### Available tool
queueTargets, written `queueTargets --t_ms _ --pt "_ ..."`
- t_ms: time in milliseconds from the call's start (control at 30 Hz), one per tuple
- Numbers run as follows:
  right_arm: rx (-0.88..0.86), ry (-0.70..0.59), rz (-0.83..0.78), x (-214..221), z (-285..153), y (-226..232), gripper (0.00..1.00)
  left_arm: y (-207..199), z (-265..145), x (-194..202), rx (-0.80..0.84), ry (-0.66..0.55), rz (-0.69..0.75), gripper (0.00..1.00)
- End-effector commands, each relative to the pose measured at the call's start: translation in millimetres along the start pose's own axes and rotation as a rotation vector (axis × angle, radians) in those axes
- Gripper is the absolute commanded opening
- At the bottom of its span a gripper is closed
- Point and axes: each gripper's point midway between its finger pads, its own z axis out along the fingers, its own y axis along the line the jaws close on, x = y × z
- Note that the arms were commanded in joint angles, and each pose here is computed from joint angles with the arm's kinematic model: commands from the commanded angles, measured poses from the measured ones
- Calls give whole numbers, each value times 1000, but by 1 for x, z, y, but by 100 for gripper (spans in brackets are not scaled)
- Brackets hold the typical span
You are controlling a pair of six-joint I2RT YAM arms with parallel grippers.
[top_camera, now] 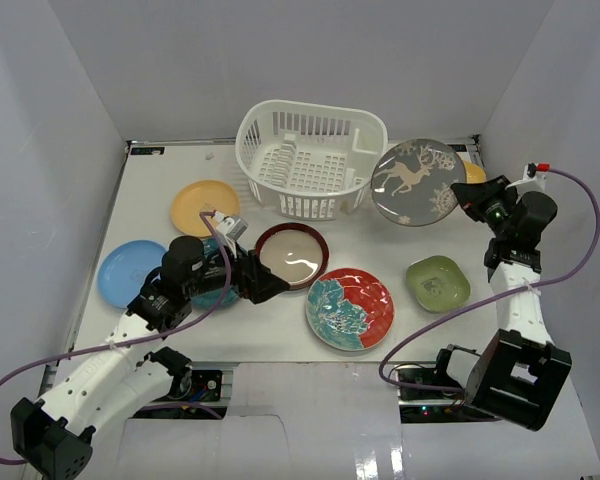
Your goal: Place the plates into the plastic bin on the countertop
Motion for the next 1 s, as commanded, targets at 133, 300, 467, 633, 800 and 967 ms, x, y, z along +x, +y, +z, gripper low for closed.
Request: queueTargets --t_ms 133,300,467,633,800,967 --pt "-228 -77 -139 -55 31 135 8 29 8 15 -125 55 -101 97" --pt "-307 18 -150 -26 102 179 8 43 16 28 -174 98 -175 93" --pt "-365 73 -156 -6 167 214 8 55 30 57 -191 144 -327 84" --pt "-332 168 -178 47 236 202 8 67 44 88 -272 198 -373 82" --pt "-264 238 -224 86 273 175 8 68 68 106 -299 251 -354 82" --pt "-201 298 -270 112 276 144 11 76 87 124 -308 285 -373 85"
